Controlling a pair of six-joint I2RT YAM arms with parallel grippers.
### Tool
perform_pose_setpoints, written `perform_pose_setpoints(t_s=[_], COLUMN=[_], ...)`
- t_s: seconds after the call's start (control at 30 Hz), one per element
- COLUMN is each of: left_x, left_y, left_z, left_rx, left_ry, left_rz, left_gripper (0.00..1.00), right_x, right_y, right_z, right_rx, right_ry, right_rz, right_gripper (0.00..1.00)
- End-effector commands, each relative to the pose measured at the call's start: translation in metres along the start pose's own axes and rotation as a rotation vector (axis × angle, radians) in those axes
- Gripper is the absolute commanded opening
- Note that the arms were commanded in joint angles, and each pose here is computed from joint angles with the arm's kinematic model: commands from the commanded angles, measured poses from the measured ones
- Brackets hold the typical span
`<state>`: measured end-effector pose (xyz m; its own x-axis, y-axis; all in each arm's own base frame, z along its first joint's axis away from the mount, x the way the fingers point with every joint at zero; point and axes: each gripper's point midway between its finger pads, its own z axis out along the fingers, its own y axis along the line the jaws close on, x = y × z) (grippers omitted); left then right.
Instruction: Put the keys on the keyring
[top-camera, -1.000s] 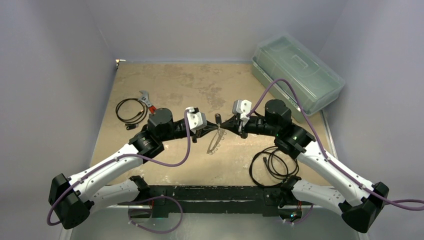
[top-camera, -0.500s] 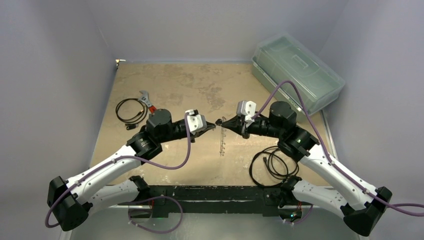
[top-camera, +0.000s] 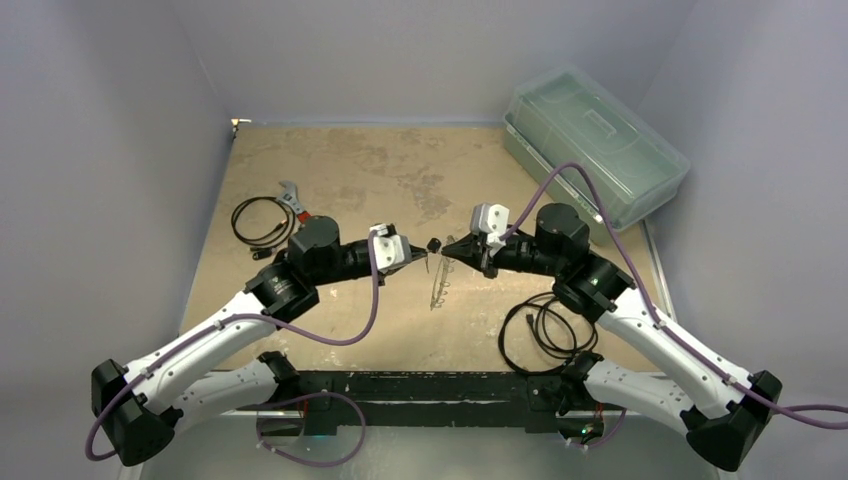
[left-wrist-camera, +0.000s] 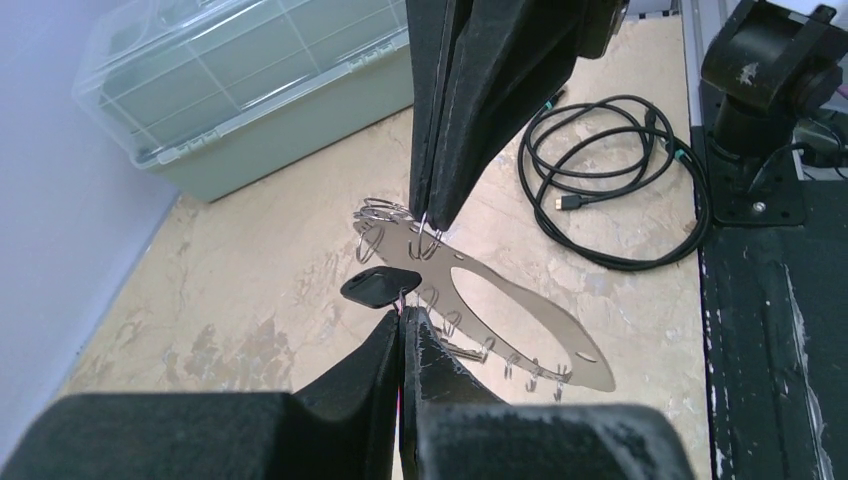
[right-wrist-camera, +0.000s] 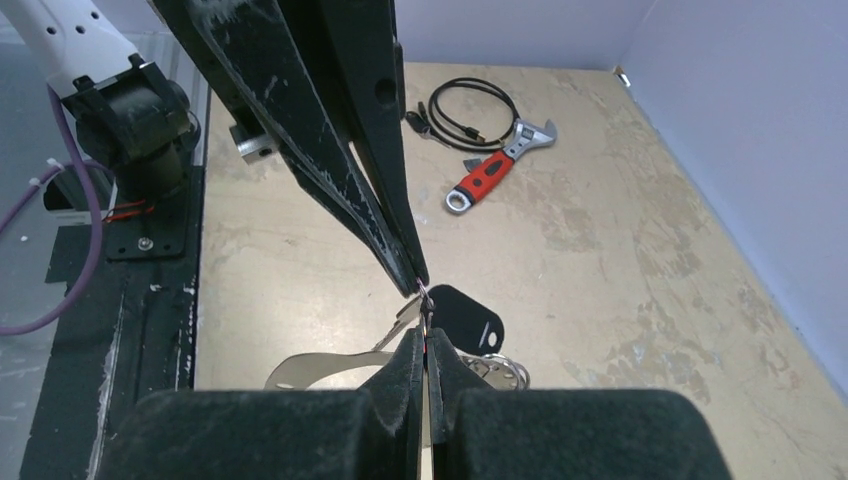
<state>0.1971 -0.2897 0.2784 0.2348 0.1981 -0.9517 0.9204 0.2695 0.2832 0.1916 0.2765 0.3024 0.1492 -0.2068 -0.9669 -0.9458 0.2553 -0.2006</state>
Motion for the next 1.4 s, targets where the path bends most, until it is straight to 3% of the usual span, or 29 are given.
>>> perform_pose_setpoints(t_s=[0.0,0.2,0.3,0.4,0.57,0.67,0.9,1.07,1.37], left_x=[-0.029,-0.036,-0.048,-0.056,-0.062,-0.067,-0.083,-0.101,-0.097], left_y=[0.005,-0.001,0.026,0.018,0.043,0.042,0.03,0.02,0.019], left_z=[-0.01,-0.009,-0.008,-0.006,0.0,0.004,0.005,-0.005,0.002], left_rx=[0.026,0.083,-0.077,-0.011,-0.081,-0.035,0.049,0.109,0.114], left_ry=[0.0,0.007,-0.007,-0.013,-0.001,0.033,0.063,0.016,0.032], left_rz=[0.08,0.042,-0.079,-0.119,-0.402,-0.487,-0.611,-0.6,-0.698], left_gripper=[0.0,0.0,0.0,0.0,0.0,0.0,0.0,0.0,0.0], right_x=[-0.013,-0.021,-0.018,-0.027,-0.039,-0.042,-0.036,-0.034,-0.049], right_y=[0.0,0.005,0.012,0.016,0.023,0.016,0.0,-0.011,-0.013], right_z=[-0.001,-0.003,0.0,0.001,-0.002,-0.008,-0.016,-0.023,-0.035], right_rx=[0.003,-0.02,-0.047,-0.042,-0.02,0.034,0.149,0.222,0.268], right_ry=[-0.073,-0.131,-0.128,-0.183,-0.248,-0.249,-0.23,-0.204,-0.253], right_rz=[-0.085,-0.142,-0.139,-0.176,-0.266,-0.305,-0.361,-0.407,-0.444], right_gripper=[0.0,0.0,0.0,0.0,0.0,0.0,0.0,0.0,0.0])
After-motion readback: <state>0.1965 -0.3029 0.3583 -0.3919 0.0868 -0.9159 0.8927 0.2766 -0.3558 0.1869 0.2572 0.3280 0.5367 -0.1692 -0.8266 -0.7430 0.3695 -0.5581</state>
